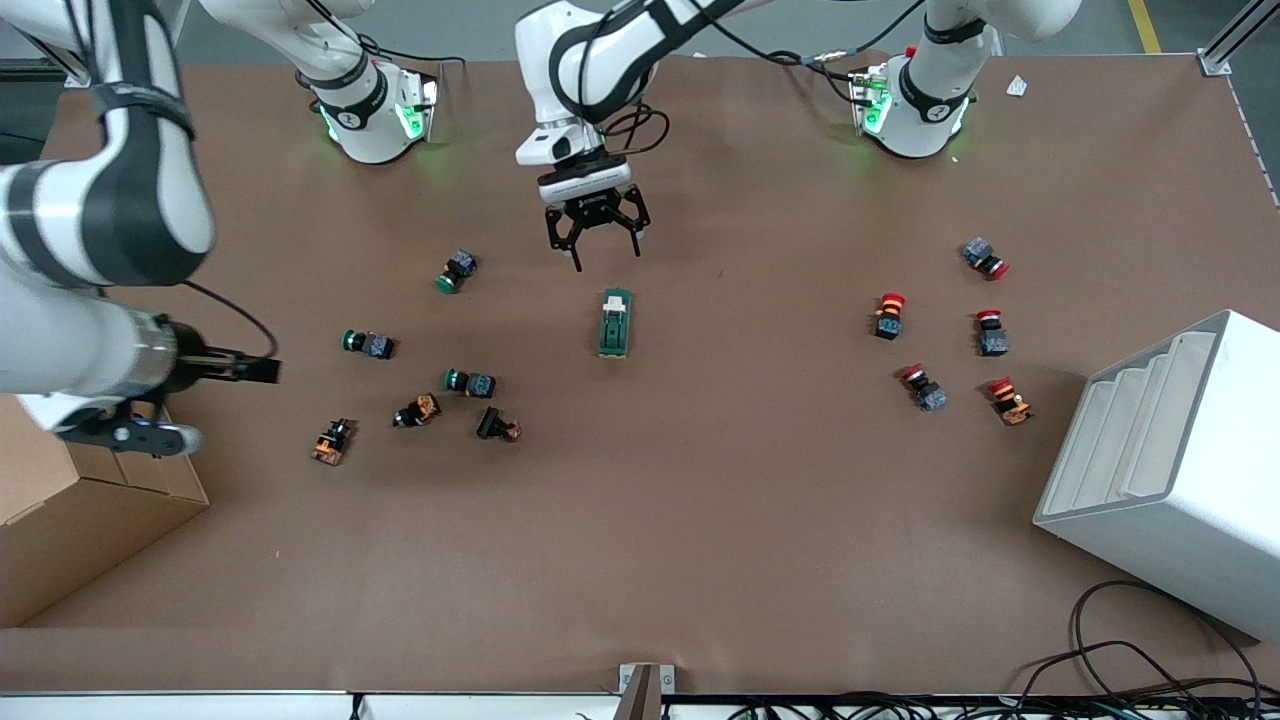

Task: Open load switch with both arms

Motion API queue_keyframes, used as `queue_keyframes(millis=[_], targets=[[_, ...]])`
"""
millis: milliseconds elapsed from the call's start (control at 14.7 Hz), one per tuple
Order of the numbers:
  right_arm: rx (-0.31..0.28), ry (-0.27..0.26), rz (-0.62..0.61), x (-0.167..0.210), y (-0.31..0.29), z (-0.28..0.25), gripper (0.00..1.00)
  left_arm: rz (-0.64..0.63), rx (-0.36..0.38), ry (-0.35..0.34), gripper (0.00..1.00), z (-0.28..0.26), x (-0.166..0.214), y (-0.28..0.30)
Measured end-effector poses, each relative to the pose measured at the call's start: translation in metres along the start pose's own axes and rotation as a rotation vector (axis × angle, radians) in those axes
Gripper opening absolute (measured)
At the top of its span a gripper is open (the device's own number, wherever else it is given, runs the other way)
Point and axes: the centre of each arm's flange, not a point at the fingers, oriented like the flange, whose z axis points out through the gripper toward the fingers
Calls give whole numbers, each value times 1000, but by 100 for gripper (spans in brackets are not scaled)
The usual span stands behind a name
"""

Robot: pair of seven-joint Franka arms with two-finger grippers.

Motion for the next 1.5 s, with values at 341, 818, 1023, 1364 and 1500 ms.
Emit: queue_keyframes(millis=[341,818,1023,1364,1500], targets=[[16,21,-70,2,55,-9,100,-97,71,-127,100,27,132,-22],[17,59,-68,1,60,-27,100,-104,108,-261,100,36,296,-113],[17,38,-67,-3,61,-32,100,-83,133,-333,100,45,359,-165],[20,8,-76,-20,57,-47,100,-67,83,-420,100,41,431,-236],[21,19,-81,-29,55,-54,100,-25,49,-432,100,29,455,-268]])
